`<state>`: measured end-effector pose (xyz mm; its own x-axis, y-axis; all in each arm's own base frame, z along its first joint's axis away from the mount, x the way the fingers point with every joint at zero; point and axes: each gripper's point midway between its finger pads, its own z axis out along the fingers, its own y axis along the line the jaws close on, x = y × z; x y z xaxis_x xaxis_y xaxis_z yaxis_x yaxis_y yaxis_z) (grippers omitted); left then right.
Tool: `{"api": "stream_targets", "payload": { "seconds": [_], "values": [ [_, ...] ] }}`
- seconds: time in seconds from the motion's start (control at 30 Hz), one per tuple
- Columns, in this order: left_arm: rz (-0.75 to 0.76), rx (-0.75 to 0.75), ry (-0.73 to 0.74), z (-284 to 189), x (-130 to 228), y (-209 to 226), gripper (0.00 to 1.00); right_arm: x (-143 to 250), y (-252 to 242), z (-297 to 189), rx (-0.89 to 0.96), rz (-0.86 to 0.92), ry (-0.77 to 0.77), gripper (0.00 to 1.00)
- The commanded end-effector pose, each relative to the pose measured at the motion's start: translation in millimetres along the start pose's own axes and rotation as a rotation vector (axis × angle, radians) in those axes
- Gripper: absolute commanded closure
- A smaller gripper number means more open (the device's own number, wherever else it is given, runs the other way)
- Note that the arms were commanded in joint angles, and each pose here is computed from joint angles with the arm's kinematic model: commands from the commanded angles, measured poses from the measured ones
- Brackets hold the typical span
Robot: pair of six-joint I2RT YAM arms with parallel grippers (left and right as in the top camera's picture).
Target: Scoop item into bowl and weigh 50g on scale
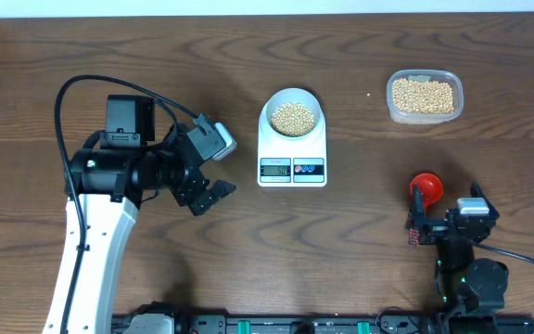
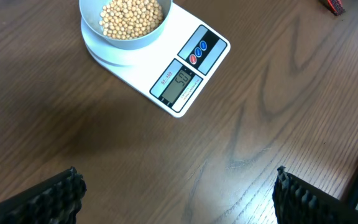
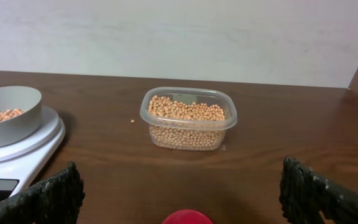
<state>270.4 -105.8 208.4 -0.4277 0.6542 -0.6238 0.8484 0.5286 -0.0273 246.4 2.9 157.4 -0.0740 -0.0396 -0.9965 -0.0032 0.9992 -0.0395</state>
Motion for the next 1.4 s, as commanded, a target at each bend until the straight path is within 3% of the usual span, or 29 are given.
{"api": "stream_targets", "payload": {
  "seconds": [0.0, 0.17, 0.33, 0.7, 0.97, 1.37],
  "values": [
    [0.011, -0.012, -0.029, -7.9, -9.2, 1.5, 0.01, 0.5, 1.7, -0.2, -0.009, -0.009, -0.001, 0.01],
    [-0.036, 0.008, -0.044, -8.1, -11.5, -2.1, 0.01, 0.5, 1.7, -0.2, -0.009, -0.009, -0.001, 0.01],
    [-0.348, 0.069, 0.003, -9.5, -0.9, -18.7, 0.01, 0.5, 1.7, -0.2, -0.009, -0.009, -0.001, 0.01],
    [-0.366, -0.022, -0.088, -44.5, 2.3, -49.5, 0.01, 0.5, 1.7, -0.2, -0.009, -0.009, -0.001, 0.01],
    [-0.394, -0.080, -0.179, -52.6, 36.0, -93.1, 0.01, 0.5, 1.7, -0.2, -0.009, -0.009, -0.001, 0.01],
    [-0.283, -0.173, -0.324, -56.9, 64.2, -128.2, 0.01, 0.5, 1.8, -0.2, -0.009, -0.009, -0.001, 0.01]
  ]
}}
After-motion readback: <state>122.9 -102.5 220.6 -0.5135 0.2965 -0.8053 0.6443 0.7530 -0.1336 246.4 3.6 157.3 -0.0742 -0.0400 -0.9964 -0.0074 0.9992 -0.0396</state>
